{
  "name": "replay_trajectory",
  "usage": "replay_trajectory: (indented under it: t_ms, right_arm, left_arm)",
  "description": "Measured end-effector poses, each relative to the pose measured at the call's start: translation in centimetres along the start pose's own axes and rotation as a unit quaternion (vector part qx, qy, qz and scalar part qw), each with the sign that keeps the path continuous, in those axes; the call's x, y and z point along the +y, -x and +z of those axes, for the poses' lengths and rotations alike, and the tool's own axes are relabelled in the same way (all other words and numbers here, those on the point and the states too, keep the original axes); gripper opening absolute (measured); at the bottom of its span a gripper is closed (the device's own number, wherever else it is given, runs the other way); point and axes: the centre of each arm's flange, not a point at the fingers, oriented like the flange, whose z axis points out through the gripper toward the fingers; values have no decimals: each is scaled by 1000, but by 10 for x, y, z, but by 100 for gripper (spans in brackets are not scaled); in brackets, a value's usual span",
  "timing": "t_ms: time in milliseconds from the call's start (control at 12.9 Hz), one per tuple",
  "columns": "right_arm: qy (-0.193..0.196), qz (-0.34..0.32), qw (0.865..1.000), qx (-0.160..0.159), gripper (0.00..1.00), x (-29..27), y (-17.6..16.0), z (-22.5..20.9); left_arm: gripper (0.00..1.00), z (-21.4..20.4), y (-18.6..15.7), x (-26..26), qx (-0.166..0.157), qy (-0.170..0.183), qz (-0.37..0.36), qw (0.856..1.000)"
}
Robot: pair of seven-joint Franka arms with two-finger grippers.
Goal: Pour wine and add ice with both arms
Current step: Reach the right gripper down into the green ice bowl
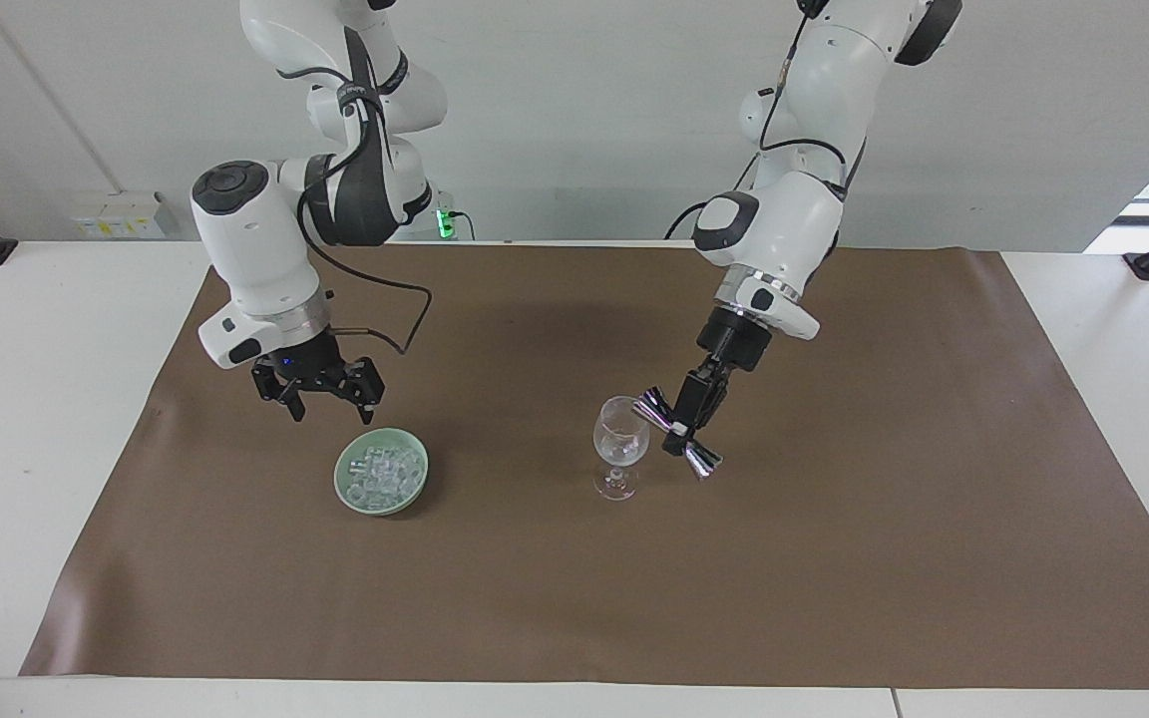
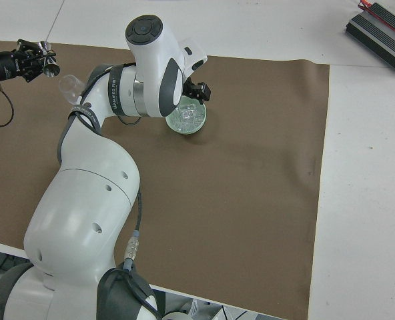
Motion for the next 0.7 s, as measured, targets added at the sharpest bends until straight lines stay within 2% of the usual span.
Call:
replay_trajectory:
  t_ms: [697]
  right_arm:
    - [2, 1, 1000, 14, 100, -32, -10, 49]
  left_arm:
    - [22, -1, -1, 1, 8, 6, 6, 1000]
